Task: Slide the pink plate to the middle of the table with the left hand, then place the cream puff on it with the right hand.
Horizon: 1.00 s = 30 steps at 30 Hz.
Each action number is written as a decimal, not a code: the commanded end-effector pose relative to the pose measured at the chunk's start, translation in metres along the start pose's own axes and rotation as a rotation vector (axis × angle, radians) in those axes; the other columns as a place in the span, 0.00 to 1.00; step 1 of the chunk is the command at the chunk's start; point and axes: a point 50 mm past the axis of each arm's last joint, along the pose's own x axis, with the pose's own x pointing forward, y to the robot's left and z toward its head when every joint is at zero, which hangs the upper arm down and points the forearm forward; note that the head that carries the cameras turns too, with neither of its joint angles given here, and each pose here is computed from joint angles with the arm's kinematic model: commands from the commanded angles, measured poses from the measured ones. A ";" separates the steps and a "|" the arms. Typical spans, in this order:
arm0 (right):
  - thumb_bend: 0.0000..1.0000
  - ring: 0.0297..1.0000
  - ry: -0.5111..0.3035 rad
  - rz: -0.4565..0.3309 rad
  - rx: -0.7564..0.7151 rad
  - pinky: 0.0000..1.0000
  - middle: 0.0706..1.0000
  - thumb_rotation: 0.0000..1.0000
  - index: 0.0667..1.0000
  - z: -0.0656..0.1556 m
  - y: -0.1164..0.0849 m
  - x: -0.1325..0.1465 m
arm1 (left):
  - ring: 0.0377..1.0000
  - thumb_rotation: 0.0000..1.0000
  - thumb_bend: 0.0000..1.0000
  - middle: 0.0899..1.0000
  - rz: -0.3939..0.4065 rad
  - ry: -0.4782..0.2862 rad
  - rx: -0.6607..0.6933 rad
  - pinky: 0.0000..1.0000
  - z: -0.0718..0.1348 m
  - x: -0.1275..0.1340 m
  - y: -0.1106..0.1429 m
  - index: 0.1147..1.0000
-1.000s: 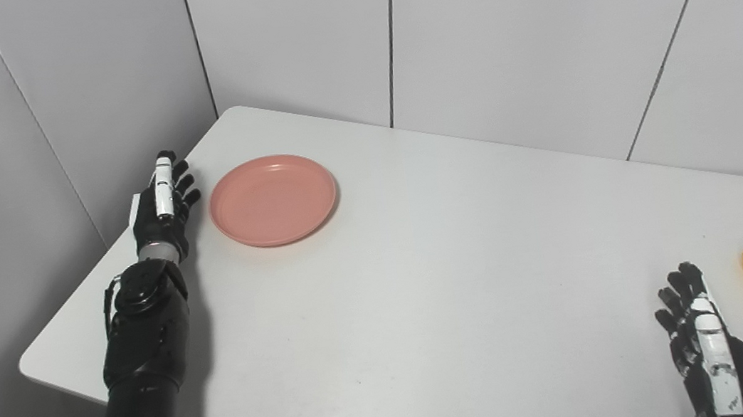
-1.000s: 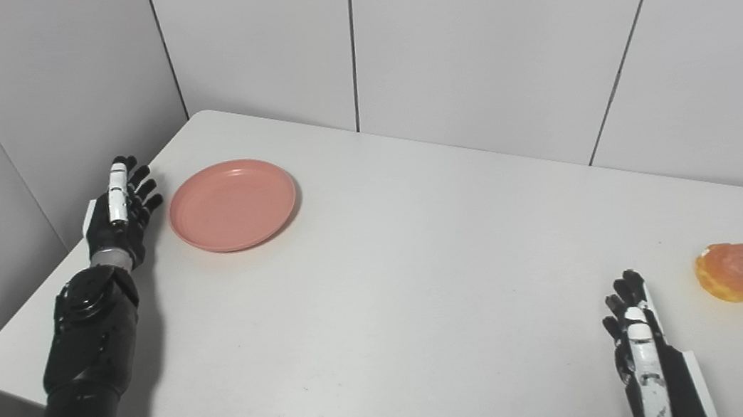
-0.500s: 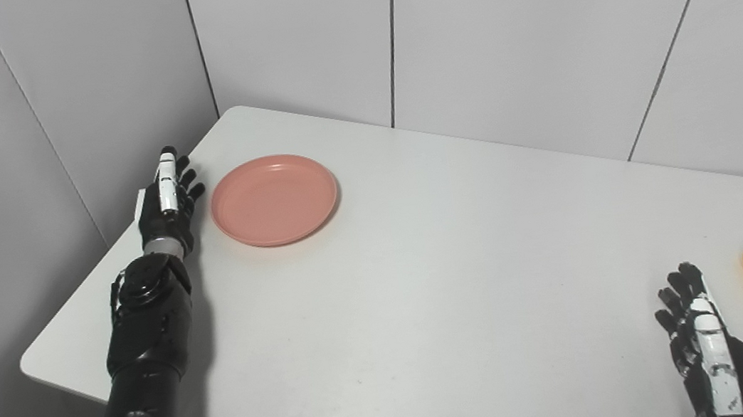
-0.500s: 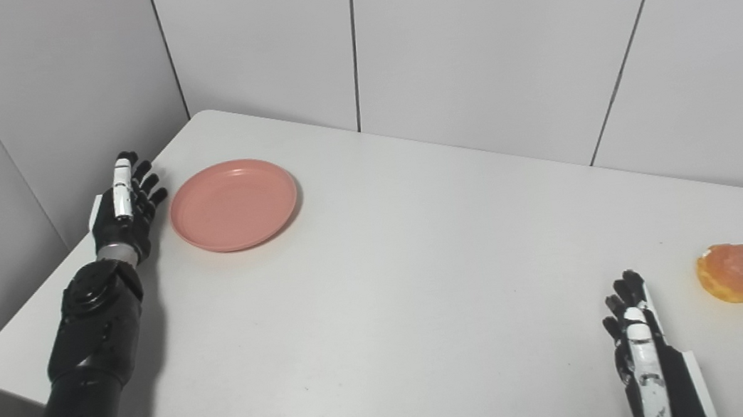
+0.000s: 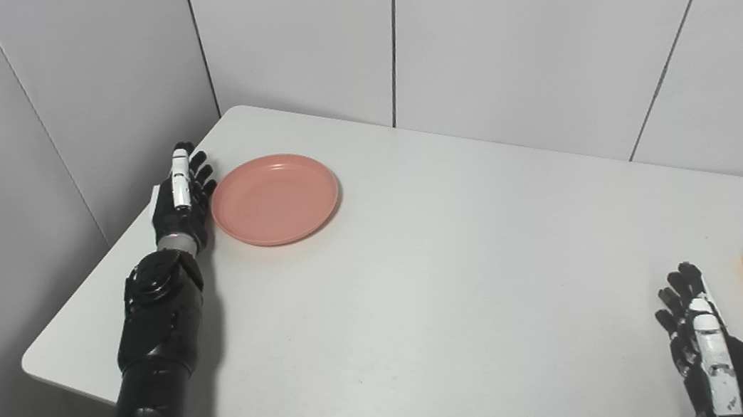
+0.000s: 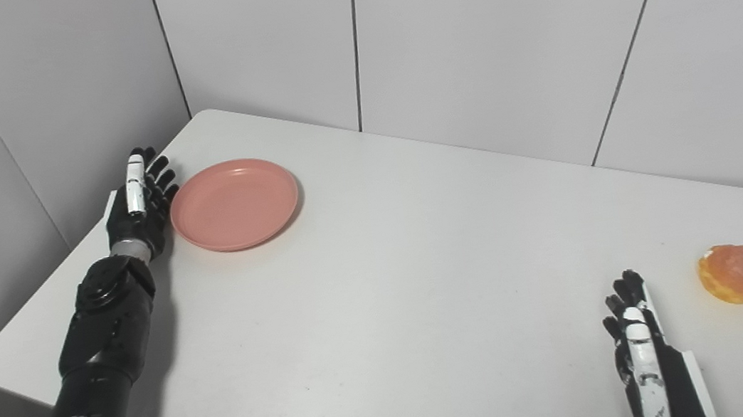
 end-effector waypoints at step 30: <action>0.13 1.00 -0.069 0.014 0.008 1.00 1.00 1.00 1.00 0.013 0.004 0.008 | 0.94 1.00 0.40 0.93 -0.265 0.071 -0.077 0.94 -0.007 -0.034 -0.088 0.91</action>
